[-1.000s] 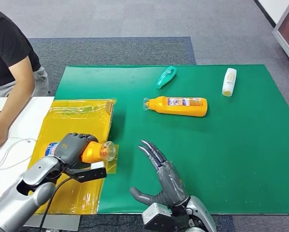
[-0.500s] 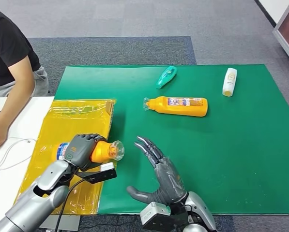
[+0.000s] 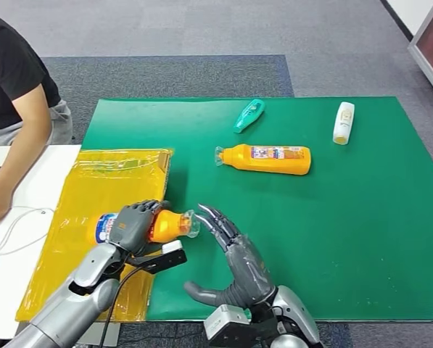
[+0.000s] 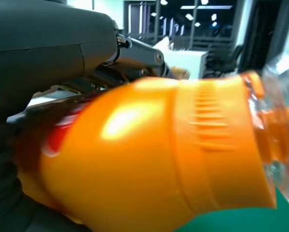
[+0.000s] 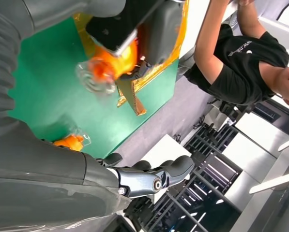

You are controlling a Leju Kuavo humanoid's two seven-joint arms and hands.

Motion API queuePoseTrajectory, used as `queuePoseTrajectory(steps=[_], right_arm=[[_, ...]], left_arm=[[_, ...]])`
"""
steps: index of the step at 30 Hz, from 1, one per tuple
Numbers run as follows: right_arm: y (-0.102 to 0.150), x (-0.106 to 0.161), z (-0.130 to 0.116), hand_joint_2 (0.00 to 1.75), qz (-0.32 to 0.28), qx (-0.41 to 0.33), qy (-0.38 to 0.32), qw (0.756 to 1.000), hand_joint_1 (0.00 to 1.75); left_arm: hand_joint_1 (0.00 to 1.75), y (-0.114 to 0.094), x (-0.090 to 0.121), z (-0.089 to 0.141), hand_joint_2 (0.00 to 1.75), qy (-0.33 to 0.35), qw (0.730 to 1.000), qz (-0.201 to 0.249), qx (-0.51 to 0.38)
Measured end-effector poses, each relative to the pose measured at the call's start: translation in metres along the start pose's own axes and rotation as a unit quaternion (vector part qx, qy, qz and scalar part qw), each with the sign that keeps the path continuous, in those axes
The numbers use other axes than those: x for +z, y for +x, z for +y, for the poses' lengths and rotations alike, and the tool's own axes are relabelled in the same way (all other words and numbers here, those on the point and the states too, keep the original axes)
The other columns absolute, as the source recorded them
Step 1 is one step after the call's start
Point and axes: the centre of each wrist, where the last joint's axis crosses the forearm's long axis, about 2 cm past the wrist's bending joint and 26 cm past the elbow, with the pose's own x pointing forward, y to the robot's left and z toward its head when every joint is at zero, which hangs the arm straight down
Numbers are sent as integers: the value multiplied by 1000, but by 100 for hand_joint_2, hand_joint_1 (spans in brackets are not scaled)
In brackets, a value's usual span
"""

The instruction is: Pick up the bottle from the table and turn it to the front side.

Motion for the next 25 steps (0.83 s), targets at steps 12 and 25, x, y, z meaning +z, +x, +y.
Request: queuePoseTrajectory(steps=[12, 25], right_arm=[[-3, 0, 2, 175, 5, -10, -12, 1000, 0], [-10, -11, 8, 175, -10, -22, -9, 1000, 0]], left_arm=[[0, 2, -5, 28, 175, 241, 955, -27, 169], [0, 45, -3, 129, 175, 440, 746, -191, 462]])
